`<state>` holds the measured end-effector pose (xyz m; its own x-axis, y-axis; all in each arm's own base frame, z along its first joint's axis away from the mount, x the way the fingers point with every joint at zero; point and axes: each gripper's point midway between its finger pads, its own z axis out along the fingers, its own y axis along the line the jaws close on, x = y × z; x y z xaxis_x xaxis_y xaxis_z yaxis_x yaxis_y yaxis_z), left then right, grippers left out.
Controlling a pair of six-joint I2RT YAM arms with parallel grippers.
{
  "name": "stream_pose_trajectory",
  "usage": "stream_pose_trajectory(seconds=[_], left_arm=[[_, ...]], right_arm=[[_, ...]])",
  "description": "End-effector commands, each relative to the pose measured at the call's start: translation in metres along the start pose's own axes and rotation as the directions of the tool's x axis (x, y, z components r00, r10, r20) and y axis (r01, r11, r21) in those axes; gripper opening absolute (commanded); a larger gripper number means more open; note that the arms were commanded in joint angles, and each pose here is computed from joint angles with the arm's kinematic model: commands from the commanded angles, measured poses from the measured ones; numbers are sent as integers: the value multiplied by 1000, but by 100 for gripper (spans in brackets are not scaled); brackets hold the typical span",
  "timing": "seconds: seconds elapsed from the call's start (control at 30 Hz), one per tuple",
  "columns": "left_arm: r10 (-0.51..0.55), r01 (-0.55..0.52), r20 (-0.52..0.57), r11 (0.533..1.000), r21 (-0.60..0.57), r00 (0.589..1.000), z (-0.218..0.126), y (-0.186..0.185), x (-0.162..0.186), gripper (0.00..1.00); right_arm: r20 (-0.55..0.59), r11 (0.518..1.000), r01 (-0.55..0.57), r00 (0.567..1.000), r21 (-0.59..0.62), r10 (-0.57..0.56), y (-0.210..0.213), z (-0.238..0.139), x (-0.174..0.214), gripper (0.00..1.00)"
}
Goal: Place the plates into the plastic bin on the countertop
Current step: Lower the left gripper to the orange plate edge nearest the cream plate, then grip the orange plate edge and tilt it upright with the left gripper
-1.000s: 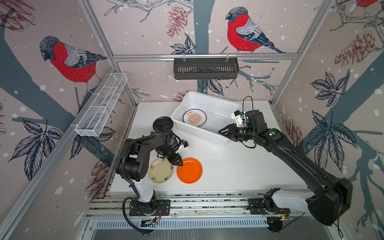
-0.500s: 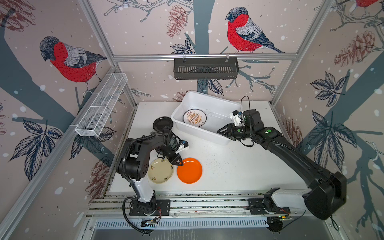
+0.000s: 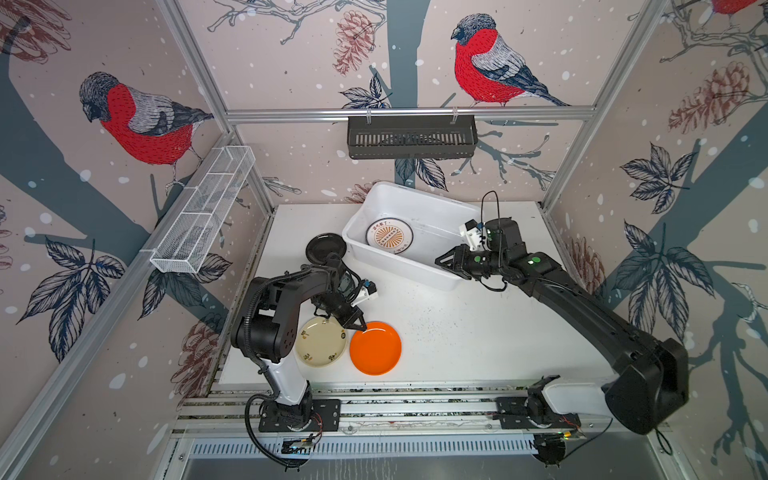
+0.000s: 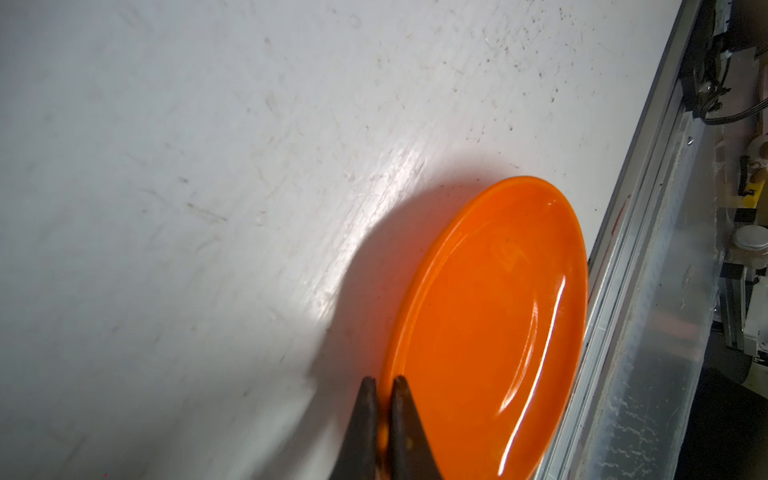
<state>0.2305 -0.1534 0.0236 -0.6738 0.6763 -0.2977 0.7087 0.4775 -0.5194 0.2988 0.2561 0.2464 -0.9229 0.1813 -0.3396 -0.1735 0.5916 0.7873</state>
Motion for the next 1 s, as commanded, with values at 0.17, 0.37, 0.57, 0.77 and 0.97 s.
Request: stream_pose_trajectory(seconds=[0.17, 0.37, 0.57, 0.77, 0.97], left_arm=[[36, -36, -9, 998, -59, 999, -10, 7, -5, 0], [36, -37, -8, 998, -48, 999, -17, 1, -9, 0], [79, -79, 9, 994, -74, 997, -40, -7, -23, 0], [111, -108, 20, 990, -88, 994, -63, -19, -35, 0], [111, -107, 36, 988, -109, 993, -72, -19, -45, 0]], right_arm=[[12, 999, 24, 1000, -33, -23, 3, 1, -6, 33], [17, 999, 27, 1000, -43, -27, 5, 1, -10, 32], [19, 998, 35, 999, -51, -34, 6, -1, -16, 32], [30, 997, 41, 999, -60, -40, 6, -7, -24, 32], [32, 997, 40, 999, -64, -38, 0, -7, -28, 32]])
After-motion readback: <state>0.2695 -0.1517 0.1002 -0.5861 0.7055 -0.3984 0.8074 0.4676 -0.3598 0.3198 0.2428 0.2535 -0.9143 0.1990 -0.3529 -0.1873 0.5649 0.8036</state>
